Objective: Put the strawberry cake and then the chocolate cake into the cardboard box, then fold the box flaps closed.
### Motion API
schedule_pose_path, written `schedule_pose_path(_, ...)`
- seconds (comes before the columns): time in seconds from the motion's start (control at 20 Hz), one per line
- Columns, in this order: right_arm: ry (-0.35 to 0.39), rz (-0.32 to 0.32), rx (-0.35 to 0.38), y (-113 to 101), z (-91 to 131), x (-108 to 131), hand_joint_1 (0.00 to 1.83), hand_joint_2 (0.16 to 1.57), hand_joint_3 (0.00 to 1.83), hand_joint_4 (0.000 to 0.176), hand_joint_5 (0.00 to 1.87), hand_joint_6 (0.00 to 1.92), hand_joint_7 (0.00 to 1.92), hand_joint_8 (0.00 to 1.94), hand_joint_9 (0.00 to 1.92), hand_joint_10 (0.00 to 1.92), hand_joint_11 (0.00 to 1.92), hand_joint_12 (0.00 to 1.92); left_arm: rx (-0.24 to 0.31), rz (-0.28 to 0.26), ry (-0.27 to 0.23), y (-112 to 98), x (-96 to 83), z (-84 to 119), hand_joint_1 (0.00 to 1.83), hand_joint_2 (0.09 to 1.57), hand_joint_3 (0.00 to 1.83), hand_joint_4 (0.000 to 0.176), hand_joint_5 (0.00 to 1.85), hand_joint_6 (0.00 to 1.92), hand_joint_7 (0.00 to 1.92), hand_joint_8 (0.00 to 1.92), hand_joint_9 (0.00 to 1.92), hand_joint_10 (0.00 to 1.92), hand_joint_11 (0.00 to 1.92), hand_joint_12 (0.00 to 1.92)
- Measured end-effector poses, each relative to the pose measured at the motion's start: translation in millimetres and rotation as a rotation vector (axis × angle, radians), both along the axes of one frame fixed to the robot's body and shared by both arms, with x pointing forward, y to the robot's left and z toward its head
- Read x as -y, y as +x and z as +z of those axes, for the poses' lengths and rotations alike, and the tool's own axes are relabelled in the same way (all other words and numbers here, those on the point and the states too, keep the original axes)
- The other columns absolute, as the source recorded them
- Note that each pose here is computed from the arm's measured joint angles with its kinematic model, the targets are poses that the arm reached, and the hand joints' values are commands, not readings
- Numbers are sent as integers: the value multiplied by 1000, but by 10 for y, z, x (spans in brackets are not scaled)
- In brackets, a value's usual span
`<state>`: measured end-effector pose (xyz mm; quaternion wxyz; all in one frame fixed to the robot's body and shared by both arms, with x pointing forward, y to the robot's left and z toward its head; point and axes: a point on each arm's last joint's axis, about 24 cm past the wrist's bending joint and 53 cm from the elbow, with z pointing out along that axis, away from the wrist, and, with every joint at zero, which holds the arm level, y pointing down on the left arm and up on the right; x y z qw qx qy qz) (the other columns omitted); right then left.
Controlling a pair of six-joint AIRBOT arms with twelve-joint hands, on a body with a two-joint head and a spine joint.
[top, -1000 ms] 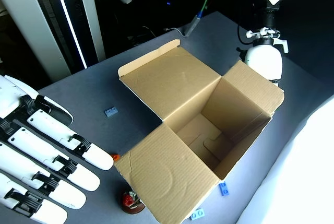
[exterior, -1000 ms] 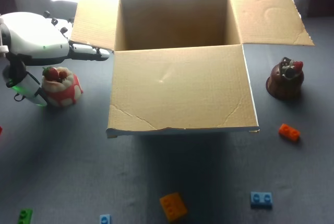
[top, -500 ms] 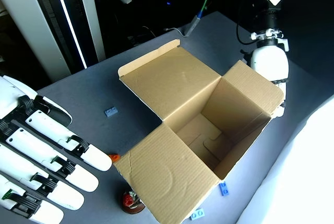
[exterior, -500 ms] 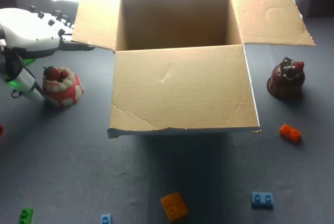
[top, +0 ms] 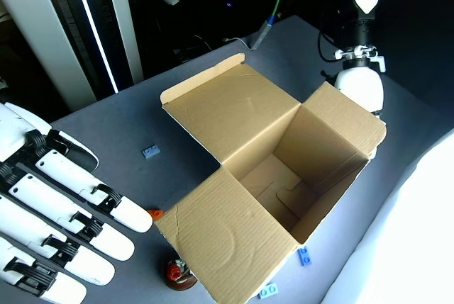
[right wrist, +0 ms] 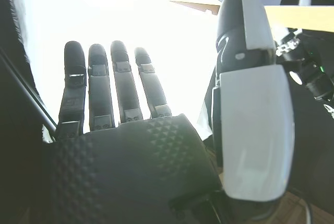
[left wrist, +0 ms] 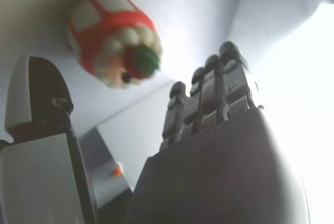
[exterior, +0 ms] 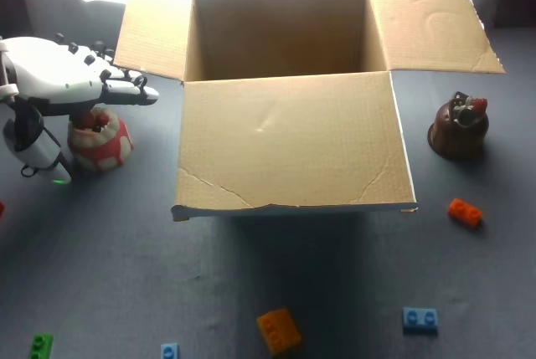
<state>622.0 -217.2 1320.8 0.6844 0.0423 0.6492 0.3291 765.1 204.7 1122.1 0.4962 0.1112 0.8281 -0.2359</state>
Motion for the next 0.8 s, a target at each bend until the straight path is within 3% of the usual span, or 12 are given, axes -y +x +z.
schedule_pose_path(0.35,0,1,-1,0,-3,-1,576,1023,3,0,84,0,154,0,146,0,0,664,-24,-6,16,-35,58,-159,1119,887,3,81,43,3,2,0,5,0,0,219)
schedule_pose_path(0.6,-1,1,-2,0,-4,-4,566,1025,3,0,76,2,124,0,138,1,0,605,-16,-11,29,-27,80,-173,1120,904,6,81,46,2,9,1,21,3,0,273)
schedule_pose_path(0.8,0,0,-2,1,-4,1,596,1024,2,0,80,2,146,4,148,3,0,663,-6,-11,45,-11,101,-189,1138,882,0,85,38,0,1,0,12,0,0,217)
